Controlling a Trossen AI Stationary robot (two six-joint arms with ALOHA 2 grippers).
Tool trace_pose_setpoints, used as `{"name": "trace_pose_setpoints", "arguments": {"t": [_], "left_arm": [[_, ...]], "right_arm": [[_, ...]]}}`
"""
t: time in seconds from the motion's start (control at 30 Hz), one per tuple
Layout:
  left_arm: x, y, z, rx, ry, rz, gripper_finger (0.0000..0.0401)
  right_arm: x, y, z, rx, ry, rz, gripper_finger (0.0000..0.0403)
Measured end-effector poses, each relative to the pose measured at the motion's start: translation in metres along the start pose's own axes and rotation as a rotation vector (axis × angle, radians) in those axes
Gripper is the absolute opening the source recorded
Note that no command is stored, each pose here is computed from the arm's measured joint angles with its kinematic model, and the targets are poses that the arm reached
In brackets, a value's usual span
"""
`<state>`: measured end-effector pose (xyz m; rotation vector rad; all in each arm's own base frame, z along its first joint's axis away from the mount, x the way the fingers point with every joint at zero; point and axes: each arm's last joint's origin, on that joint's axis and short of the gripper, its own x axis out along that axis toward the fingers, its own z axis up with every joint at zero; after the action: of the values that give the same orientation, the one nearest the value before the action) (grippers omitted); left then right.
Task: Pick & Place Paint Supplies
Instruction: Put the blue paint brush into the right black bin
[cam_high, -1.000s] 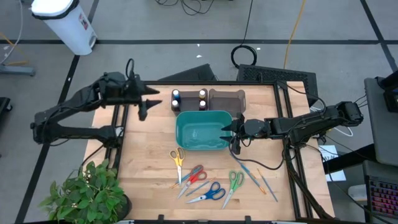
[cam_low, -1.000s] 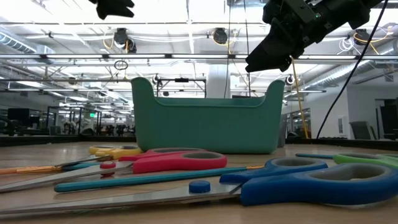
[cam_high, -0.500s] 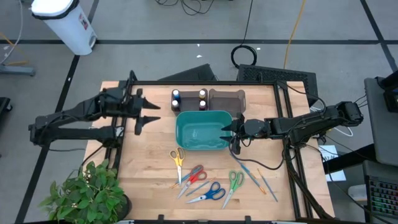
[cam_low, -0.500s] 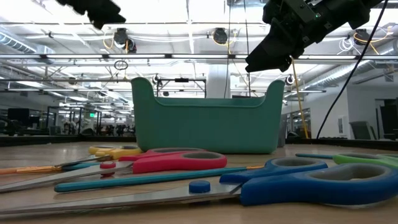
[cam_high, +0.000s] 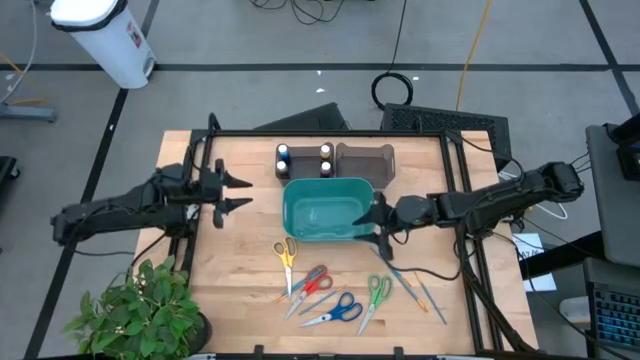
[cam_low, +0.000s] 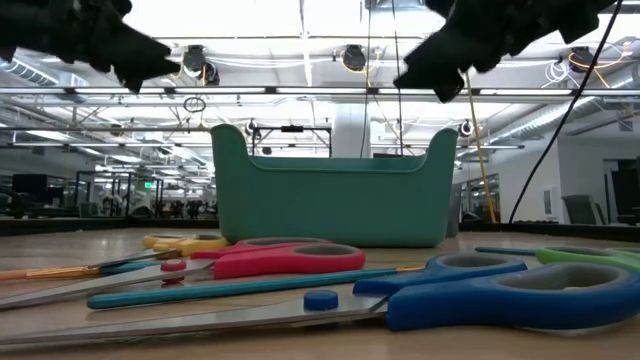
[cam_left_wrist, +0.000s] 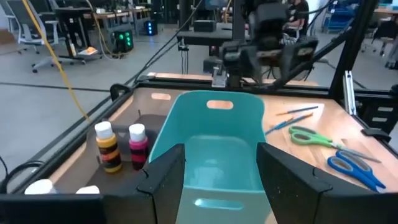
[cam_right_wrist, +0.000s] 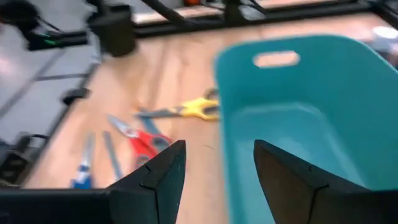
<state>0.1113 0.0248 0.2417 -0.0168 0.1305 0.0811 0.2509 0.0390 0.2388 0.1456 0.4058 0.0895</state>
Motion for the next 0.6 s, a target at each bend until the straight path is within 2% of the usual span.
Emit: {"name": "trace_pose_setpoints", "arguments": {"t": [0.2,0.3,0.37,0.47,0.6], "left_arm": [[-0.002,-0.001,-0.012,0.028,-0.072,-0.025,0.0207],[-0.006,-0.001,-0.013,0.048,-0.104,-0.016,0.0207],[-0.007,-0.001,-0.012,0.034,-0.117,0.001,0.0207],[-0.007,0.001,-0.013,-0.007,-0.114,0.031,0.0207],[-0.007,0.001,-0.013,0.002,-0.113,0.042,0.0207]], "right_arm": [[-0.001,0.018,-0.001,0.002,-0.001,0.141,0.0180],[0.001,0.024,0.000,0.078,-0.023,0.173,0.0180],[0.001,0.026,-0.003,0.119,0.011,0.174,0.0180],[-0.006,0.029,-0.010,0.233,0.191,0.133,0.0180],[-0.022,0.042,-0.026,0.403,0.505,-0.016,0.0180]]}}
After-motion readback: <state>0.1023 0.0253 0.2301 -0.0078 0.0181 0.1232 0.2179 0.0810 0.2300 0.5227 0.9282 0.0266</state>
